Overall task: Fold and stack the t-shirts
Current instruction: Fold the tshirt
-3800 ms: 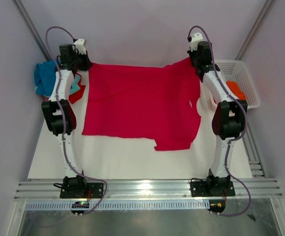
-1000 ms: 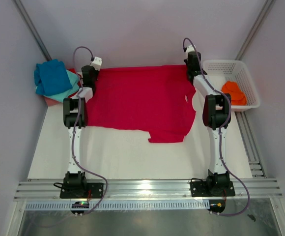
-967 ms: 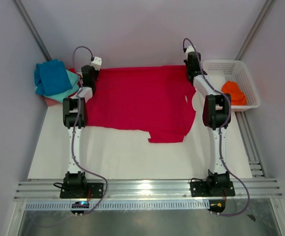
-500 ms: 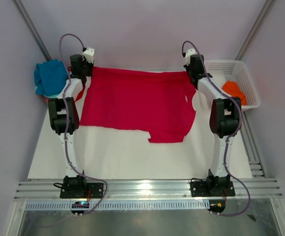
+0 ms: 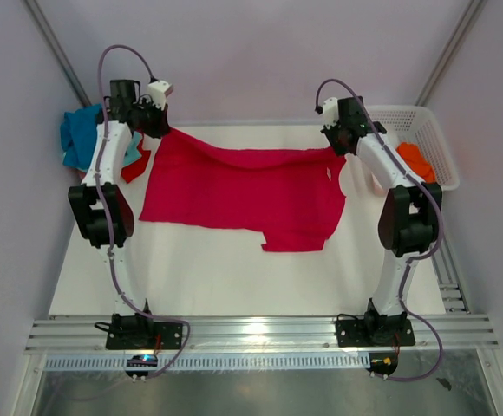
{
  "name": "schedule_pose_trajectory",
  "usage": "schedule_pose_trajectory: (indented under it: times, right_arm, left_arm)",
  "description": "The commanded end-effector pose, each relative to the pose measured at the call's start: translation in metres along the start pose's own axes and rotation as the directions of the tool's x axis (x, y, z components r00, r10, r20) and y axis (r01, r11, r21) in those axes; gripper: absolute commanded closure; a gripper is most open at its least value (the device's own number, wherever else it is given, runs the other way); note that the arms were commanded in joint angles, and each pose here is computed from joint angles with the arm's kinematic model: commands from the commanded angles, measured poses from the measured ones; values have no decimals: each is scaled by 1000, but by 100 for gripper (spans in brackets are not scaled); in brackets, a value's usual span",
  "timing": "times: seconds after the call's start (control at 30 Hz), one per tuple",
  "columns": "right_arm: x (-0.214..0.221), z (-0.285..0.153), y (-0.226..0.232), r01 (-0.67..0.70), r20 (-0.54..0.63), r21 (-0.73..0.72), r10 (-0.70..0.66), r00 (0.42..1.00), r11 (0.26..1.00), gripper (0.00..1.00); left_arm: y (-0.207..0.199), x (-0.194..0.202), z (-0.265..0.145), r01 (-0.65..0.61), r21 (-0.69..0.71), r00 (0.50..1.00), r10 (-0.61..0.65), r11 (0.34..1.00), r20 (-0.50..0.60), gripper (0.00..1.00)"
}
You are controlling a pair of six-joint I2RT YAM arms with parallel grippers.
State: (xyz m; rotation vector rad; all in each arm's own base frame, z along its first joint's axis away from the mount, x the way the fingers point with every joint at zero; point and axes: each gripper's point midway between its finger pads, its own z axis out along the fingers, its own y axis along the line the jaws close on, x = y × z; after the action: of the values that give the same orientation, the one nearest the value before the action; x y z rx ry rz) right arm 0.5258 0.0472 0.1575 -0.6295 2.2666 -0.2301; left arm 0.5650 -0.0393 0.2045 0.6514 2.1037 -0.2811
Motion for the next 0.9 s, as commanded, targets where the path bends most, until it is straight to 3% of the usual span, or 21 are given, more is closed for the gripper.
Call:
schedule_pose_trajectory:
  times: [0.0, 0.07, 0.1, 0.17, 0.2, 0.23, 0.27, 0.3, 0.37, 0.47, 0.6, 0.87]
  right_arm:
    - [-5, -49, 1, 17, -17, -63, -18, 1000, 998, 97]
    - [2, -58, 7, 21, -43, -91, -25, 999, 996, 97]
    - [4, -61, 8, 19, -51, -96, -24, 998, 995, 97]
    - [13, -68, 18, 23, -83, -153, -36, 996, 988, 97]
    - [15, -71, 20, 30, -93, -166, -46, 995, 986, 91]
    - [17, -74, 22, 37, -101, -187, -56, 993, 982, 77]
    - [24, -80, 26, 36, -132, -210, -65, 989, 977, 30]
    - [27, -84, 28, 47, -141, -225, -80, 987, 973, 22]
    - [27, -95, 29, 52, -139, -243, -87, 986, 969, 20]
    - [23, -102, 29, 61, -111, -244, -91, 990, 968, 8]
    - [18, -101, 38, 42, -70, -276, -64, 996, 960, 8]
    - [29, -61, 65, -1, -49, -354, -18, 999, 935, 8]
  left_arm:
    - [-32, -4, -36, 35, 119, 999, -30, 992, -44, 100]
    - [-34, -4, -38, 43, 130, 998, -37, 991, -47, 100]
    - [-37, -2, -40, 44, 140, 998, -36, 989, -58, 94]
    - [-38, -5, -44, 35, 147, 998, -27, 988, -59, 74]
    - [-39, -5, -46, 35, 149, 998, -25, 988, -65, 60]
    - [-42, -1, -47, 50, 157, 996, -36, 986, -86, 16]
    - [-42, -1, -48, 56, 157, 995, -42, 986, -91, 1]
    - [-43, -4, -52, 58, 155, 995, -45, 986, -88, 1]
    - [-48, -7, -55, 74, 173, 995, -60, 982, -83, 1]
    - [-51, -13, -56, 94, 184, 995, -85, 978, -58, 1]
    - [-62, -16, -47, 166, 249, 986, -161, 954, -41, 1]
    - [-93, 24, -24, 342, 384, 940, -306, 858, -154, 1]
